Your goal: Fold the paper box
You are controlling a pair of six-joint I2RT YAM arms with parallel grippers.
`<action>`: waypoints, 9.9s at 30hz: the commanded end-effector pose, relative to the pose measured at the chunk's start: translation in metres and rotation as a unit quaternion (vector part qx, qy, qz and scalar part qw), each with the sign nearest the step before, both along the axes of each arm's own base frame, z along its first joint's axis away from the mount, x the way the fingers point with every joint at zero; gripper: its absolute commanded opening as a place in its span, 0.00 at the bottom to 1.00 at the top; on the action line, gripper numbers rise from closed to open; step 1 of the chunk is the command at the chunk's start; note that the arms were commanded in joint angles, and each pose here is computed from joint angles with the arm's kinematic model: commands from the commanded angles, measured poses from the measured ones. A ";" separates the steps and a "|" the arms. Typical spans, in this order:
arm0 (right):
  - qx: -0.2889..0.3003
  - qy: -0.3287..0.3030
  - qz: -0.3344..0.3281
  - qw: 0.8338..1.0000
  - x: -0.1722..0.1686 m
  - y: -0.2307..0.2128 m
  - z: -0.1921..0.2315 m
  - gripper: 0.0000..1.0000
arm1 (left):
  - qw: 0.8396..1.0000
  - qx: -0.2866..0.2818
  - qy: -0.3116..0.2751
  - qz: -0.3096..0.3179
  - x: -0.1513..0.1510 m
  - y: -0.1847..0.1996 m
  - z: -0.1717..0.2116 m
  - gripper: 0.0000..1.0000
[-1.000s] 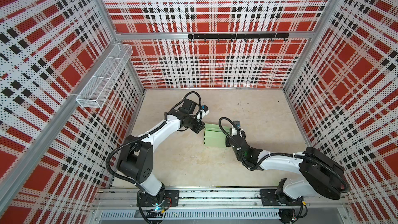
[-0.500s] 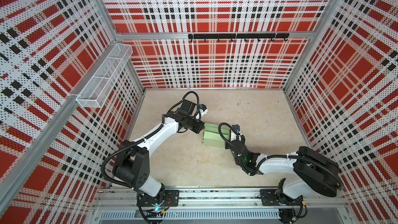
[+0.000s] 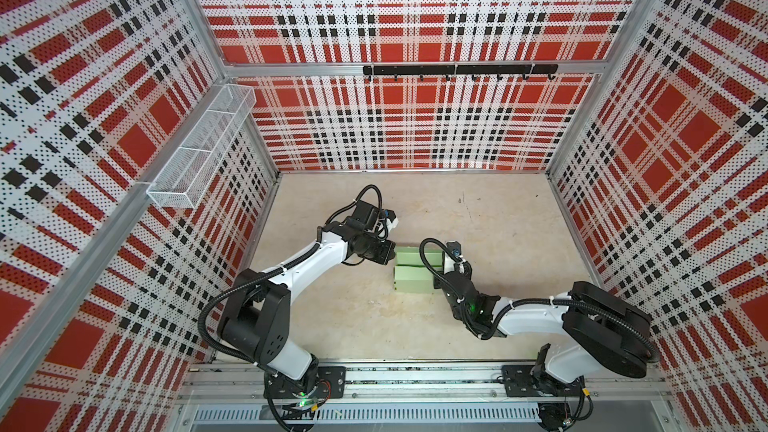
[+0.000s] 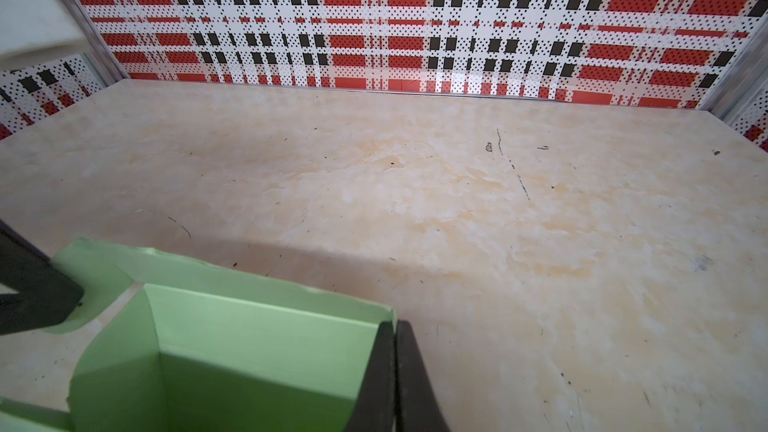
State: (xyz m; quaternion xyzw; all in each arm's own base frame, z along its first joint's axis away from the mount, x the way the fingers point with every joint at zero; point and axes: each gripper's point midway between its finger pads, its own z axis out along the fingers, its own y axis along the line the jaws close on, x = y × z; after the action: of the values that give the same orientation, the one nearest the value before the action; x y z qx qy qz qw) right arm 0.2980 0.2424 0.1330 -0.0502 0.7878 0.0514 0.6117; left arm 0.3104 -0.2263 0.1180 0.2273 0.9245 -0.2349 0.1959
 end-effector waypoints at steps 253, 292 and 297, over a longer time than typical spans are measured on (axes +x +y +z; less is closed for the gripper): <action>-0.008 -0.088 0.442 0.893 0.029 0.038 -0.055 0.17 | 0.995 -0.092 0.001 0.048 0.031 -0.003 -0.002 0.01; 0.000 -0.085 0.336 0.938 0.022 -0.006 -0.031 0.78 | 0.998 -0.038 -0.038 0.032 0.029 -0.005 -0.014 0.02; 0.011 -0.097 0.319 0.943 0.018 -0.014 -0.016 0.79 | 0.998 -0.029 -0.041 0.027 0.029 -0.009 -0.013 0.02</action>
State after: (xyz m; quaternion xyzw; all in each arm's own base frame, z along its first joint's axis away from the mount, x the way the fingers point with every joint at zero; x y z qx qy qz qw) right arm 0.3150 0.2343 0.0938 -0.3170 0.6859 0.2513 0.6049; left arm 0.3518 -0.2380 0.1263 0.2033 0.8954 -0.2695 0.2905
